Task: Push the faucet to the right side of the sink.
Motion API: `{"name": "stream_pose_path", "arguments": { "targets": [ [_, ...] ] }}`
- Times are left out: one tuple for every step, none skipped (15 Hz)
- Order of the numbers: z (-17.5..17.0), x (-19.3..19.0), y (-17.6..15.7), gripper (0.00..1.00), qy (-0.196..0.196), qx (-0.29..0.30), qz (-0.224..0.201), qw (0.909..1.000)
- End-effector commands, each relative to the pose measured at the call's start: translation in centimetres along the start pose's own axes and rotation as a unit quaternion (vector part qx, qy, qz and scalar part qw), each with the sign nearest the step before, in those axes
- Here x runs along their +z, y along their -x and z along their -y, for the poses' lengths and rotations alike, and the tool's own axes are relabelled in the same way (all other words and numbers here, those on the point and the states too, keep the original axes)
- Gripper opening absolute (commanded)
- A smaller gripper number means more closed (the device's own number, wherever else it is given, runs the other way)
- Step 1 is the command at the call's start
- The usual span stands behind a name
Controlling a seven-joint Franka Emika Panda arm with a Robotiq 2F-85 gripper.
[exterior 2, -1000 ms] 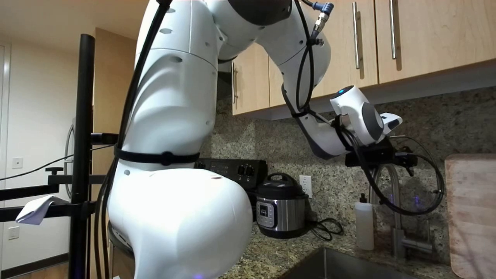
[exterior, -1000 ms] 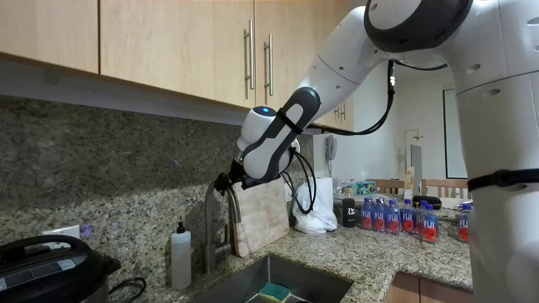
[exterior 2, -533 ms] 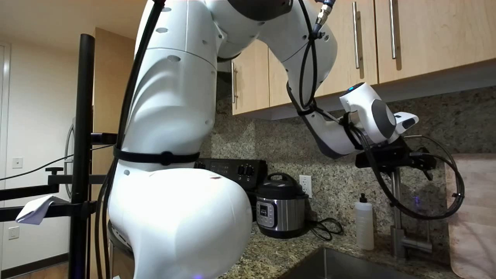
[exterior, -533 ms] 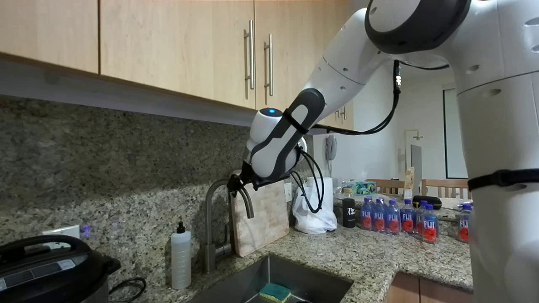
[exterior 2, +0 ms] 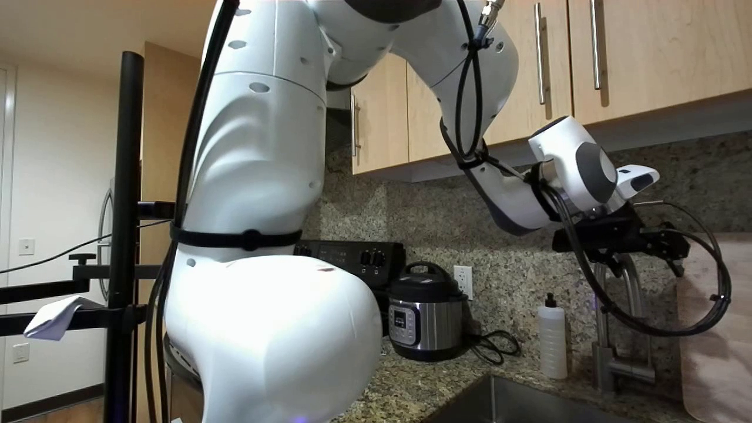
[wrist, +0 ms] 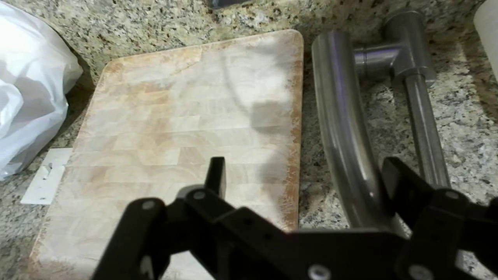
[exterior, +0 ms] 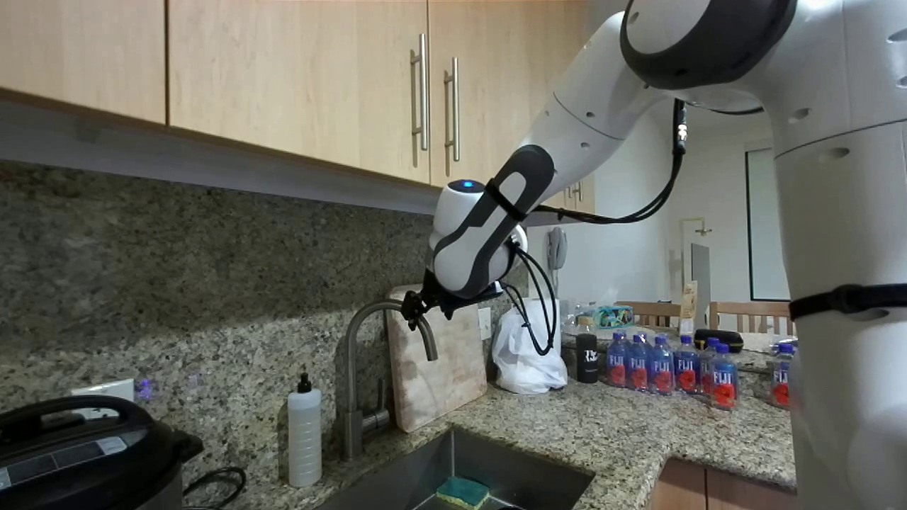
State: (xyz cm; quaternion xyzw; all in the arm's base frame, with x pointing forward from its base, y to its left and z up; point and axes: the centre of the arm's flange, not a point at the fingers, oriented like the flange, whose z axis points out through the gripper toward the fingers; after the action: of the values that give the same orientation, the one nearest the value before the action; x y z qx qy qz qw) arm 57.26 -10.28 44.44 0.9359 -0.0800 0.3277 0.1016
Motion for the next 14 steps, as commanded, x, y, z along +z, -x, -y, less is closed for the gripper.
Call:
{"name": "stream_pose_path", "arguments": {
  "targets": [
    [-2.6,-0.7,-0.4,1.00,0.006,0.030,0.010,0.9995],
    [-2.9,-0.6,-0.5,1.00,0.008,0.035,0.011,0.9993],
    [-3.2,-0.4,-0.7,1.00,0.008,0.041,0.012,0.9991],
    [-3.6,-0.3,-0.8,1.00,0.008,0.048,0.013,0.9987],
    [-3.9,-0.2,-1.0,1.00,0.009,0.055,0.016,0.9983],
    [-4.3,-0.1,-1.1,1.00,0.009,0.062,0.019,0.9979],
    [-4.6,-0.1,-1.2,1.00,0.009,0.069,0.021,0.9973],
    [-5.0,-0.2,-1.4,1.00,0.009,0.077,0.023,0.9967],
    [-5.5,-0.2,-1.5,1.00,0.011,0.084,0.025,0.9961],
    [-5.9,-0.3,-1.7,1.00,0.014,0.090,0.026,0.9955],
    [-6.5,-0.3,-2.1,1.00,0.016,0.096,0.027,0.9949],
    [-7.0,-0.3,-2.3,1.00,0.019,0.101,0.028,0.9943],
    [-7.6,-0.3,-2.7,1.00,0.021,0.107,0.027,0.9936],
    [-8.2,-0.2,-3.0,1.00,0.023,0.114,0.028,0.9928]
  ]
}}
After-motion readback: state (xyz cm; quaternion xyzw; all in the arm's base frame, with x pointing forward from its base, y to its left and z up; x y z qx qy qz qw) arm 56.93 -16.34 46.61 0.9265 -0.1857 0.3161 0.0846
